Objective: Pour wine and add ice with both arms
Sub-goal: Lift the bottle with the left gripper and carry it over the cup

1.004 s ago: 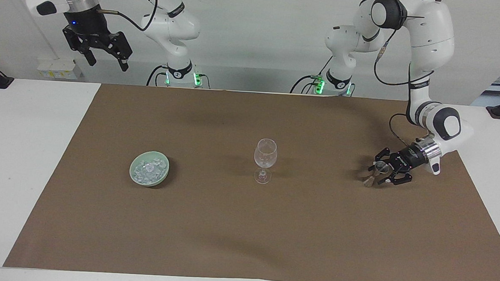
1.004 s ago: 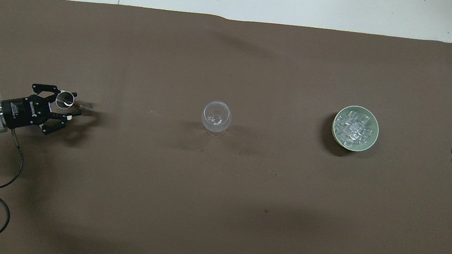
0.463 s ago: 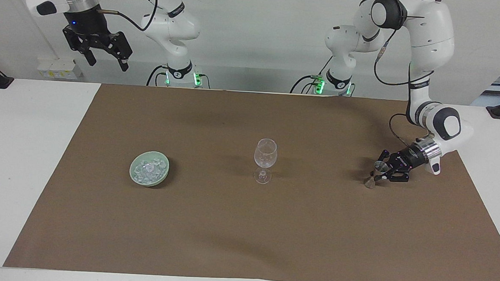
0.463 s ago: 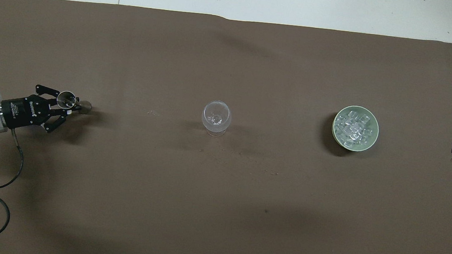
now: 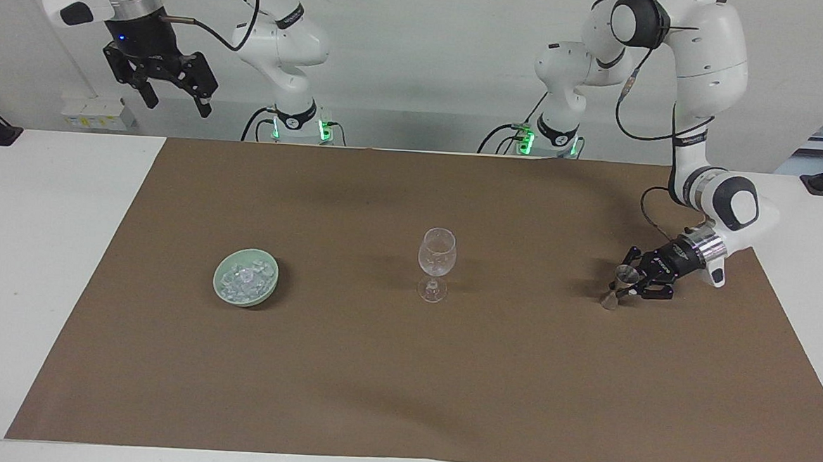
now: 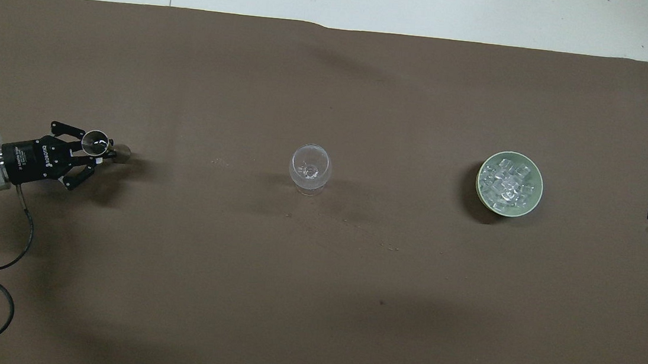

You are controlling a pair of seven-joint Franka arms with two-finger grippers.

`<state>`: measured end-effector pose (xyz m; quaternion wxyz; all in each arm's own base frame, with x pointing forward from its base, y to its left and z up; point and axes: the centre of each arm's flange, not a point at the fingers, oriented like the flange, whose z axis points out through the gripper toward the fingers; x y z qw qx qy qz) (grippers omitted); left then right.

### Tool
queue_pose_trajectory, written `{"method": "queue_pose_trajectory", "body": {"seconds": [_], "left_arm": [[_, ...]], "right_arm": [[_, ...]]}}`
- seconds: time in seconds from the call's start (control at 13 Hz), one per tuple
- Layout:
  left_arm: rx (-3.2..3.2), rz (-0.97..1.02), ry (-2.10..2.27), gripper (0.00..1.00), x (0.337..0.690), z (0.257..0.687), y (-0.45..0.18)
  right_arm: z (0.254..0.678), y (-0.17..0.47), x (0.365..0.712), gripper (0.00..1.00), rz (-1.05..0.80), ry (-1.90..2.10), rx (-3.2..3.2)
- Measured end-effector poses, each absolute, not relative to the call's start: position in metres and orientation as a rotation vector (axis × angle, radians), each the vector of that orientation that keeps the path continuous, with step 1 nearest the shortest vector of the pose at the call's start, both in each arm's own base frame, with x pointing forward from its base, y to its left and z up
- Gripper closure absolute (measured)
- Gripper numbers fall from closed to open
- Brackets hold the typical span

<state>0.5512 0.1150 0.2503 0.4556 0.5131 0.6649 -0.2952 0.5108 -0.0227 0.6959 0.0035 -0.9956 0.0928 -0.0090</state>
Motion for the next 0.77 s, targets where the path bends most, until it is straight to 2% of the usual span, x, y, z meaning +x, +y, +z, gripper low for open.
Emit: {"method": "queue_pose_trajectory", "body": {"seconds": [0.46, 0.77], "left_arm": [[1.220, -0.756, 1.665, 0.78, 0.553, 0.261, 0.117], [1.225, -0.761, 1.648, 0.78, 0.560, 0.305, 0.109]], "right_arm": [[0.696, -0.023, 0.511, 0.00, -0.028, 0.291, -3.121], [0.696, -0.023, 0.511, 0.00, -0.028, 0.291, -3.121]]}}
